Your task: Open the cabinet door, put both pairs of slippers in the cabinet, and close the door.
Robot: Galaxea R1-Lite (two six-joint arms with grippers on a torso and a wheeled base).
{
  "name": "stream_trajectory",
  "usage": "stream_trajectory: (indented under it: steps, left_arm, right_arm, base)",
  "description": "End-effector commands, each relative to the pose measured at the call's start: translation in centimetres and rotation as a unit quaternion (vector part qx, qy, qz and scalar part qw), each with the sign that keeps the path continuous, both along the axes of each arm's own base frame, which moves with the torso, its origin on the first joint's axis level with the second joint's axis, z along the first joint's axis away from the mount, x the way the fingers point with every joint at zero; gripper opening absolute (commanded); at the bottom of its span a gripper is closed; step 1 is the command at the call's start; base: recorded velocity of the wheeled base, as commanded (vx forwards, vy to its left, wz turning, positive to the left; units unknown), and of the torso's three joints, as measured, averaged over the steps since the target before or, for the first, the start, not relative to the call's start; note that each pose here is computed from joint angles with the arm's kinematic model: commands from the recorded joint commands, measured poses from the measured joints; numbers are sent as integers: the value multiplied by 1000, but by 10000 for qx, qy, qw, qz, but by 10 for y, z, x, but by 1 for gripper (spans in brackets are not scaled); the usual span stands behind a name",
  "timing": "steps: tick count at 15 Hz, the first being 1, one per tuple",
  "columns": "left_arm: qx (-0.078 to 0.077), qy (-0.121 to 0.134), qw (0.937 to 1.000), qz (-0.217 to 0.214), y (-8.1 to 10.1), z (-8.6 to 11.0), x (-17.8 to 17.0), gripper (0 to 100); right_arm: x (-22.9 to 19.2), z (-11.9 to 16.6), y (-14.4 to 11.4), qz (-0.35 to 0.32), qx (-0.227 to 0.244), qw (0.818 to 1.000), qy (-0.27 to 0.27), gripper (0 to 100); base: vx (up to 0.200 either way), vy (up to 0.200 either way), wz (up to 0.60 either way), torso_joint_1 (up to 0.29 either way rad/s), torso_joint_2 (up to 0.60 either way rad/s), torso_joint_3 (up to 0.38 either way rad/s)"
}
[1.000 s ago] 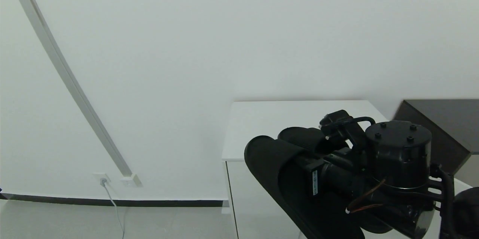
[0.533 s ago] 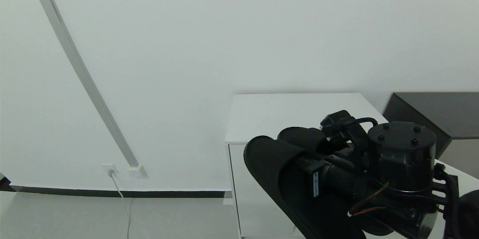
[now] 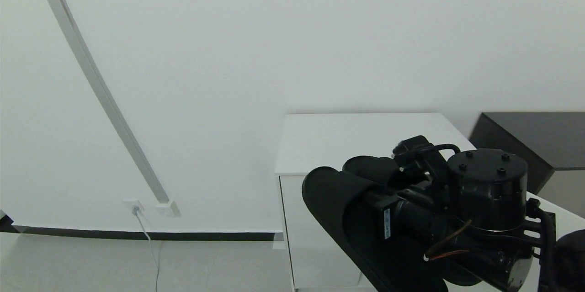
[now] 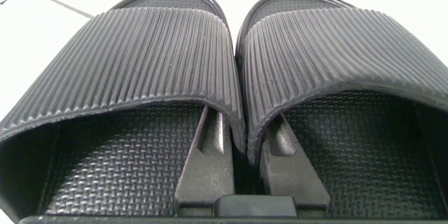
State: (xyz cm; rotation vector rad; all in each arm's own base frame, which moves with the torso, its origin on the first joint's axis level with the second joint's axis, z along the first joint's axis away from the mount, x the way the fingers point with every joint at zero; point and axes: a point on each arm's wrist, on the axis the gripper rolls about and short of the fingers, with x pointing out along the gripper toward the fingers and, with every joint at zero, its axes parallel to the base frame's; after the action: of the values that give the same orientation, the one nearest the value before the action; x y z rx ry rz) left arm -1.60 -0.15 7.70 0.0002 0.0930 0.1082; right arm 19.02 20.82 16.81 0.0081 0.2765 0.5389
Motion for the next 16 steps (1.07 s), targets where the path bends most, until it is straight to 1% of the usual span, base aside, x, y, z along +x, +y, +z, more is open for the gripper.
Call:
stream_trajectory:
  steps: [1, 3, 11, 16]
  left_arm:
    - [-1, 4, 10000, 2, 0, 0, 0, 0]
    - [-1, 4, 10000, 2, 0, 0, 0, 0]
    - [1, -4, 10000, 2, 0, 0, 0, 0]
    - [0, 4, 10000, 10, 0, 0, 0, 0]
  right_arm:
    - [0, -2, 1, 4, -19, 10000, 18, 0]
    - [0, -2, 1, 6, -25, 10000, 14, 0]
    - [-1, -4, 0, 30, -33, 10000, 20, 0]
    - [0, -10, 0, 5, -125, 9999, 73, 0]
  base:
    - [0, 0, 0, 0, 0, 0]
    - [0, 0, 0, 0, 0, 0]
    - [0, -200, 0, 4, 4, 2]
    - [0, -200, 0, 4, -1, 1]
